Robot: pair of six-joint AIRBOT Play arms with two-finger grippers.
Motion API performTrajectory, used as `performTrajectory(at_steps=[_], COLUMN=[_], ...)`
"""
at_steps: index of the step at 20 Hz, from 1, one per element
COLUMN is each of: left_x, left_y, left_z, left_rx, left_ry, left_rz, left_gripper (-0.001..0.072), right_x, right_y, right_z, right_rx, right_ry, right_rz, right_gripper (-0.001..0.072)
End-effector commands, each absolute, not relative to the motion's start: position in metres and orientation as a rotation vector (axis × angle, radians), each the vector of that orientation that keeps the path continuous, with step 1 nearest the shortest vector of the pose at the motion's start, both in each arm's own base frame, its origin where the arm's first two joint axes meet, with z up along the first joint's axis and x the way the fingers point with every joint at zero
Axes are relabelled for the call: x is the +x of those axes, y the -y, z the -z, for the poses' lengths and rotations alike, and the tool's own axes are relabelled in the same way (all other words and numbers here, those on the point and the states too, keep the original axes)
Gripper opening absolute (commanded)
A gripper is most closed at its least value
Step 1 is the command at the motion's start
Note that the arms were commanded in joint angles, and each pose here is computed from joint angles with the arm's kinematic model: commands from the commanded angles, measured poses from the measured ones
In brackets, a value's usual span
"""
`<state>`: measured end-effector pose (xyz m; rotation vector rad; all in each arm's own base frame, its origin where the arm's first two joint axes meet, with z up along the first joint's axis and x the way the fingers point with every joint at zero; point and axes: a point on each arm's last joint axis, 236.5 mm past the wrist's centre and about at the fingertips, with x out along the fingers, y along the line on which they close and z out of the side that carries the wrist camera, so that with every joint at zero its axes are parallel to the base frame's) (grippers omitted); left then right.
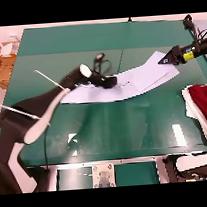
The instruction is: Fold the shirts.
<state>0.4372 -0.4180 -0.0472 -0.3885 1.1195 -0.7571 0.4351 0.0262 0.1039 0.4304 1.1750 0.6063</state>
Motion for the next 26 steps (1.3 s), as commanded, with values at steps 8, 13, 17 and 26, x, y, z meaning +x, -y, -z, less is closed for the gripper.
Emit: performTrajectory(at_steps=[8,13,17,26], left_x=[0.427,0.433,0.45,0.473], left_y=[0.479,0.407,0.269,0.06], left_z=[0.06,-0.001,-0.038,-0.065], left_rx=[-0.552,-0.431,-0.125,-0.027], left_ry=[-1.111,-1.216,-1.302,-1.335], left_rz=[0.785,0.967,0.873,0.524], left_gripper=[0.0028,0.0027,0.0027,0.0028], right_x=[0.414,0.413,0.416,0.436], right_y=[-0.053,-0.063,-0.126,-0.425], right_z=[-0.159,-0.159,-0.163,-0.084], right_rx=[0.32,0.326,0.314,0.342], right_ry=[-1.097,-1.107,-1.106,-0.914], right_rz=[-0.662,-0.673,-0.736,-0.918], right_gripper=[0.0013,0.0014,0.0014,0.0024])
